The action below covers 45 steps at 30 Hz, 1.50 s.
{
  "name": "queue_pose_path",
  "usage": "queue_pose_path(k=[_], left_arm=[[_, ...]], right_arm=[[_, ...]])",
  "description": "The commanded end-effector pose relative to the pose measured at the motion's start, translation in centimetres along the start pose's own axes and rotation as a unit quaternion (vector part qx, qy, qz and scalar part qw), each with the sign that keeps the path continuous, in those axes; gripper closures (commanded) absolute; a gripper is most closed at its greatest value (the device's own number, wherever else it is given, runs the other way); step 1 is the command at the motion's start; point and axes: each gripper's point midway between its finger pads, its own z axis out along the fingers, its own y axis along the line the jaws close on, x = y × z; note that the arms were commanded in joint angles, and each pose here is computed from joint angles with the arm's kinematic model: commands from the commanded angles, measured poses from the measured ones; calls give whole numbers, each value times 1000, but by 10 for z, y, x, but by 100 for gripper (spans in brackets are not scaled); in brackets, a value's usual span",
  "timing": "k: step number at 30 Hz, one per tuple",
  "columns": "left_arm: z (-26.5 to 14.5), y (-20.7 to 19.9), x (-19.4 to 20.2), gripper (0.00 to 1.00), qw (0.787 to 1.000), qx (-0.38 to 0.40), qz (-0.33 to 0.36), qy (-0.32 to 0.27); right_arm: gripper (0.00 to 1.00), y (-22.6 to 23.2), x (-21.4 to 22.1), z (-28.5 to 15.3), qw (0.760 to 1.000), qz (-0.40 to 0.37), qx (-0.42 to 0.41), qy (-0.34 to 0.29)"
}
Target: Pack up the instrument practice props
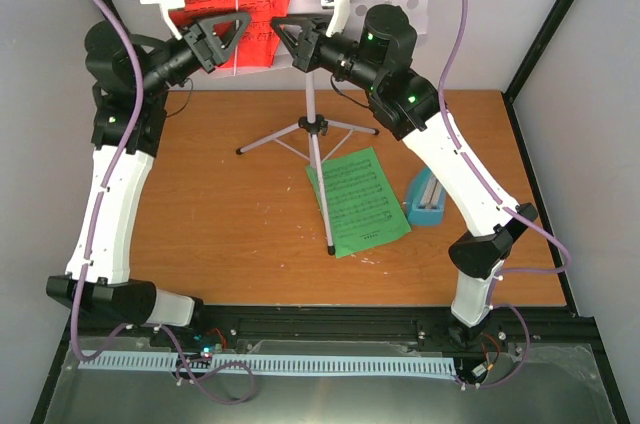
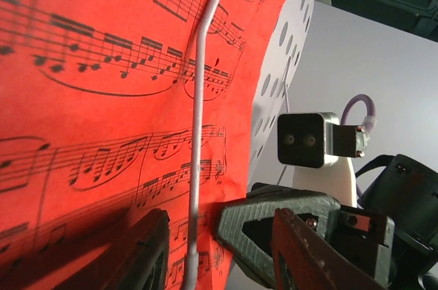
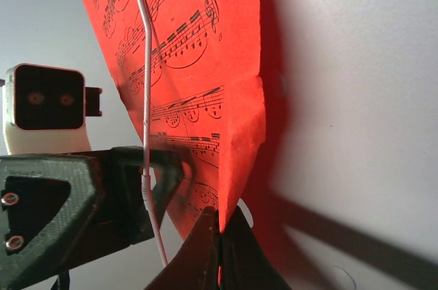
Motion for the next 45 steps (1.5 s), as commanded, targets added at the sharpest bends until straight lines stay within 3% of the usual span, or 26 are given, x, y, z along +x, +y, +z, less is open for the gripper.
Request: queue_pose_path(k=[1,12,16,17,25,34,45], left_arm=[[10,-11,-9,59,1000,8,20,-9],[12,-14,-12,77,999,17,31,-19],[12,-16,-13,98,999,23,41,-20],[12,-18,-13,99,998,26,47,-19],[8,-29,-7,100,992,53,111,-11],[8,-32,-1,100,988,66,139,-4],[-2,-41,0,100,982,78,170,-27]], right_arm=[[97,4,0,3,1000,-6,-4,-6],[97,4,1,3,1000,-8,-4,-5],[97,3,2,3,1000,-6,-2,-4],[97,3,2,3,1000,-5,-1,-4],[97,0,-2,-1,1000,-5,12,-15],[97,-6,-4,-4,999,-3,33,-20],[97,-26,-26,-47,987,-26,127,-96]])
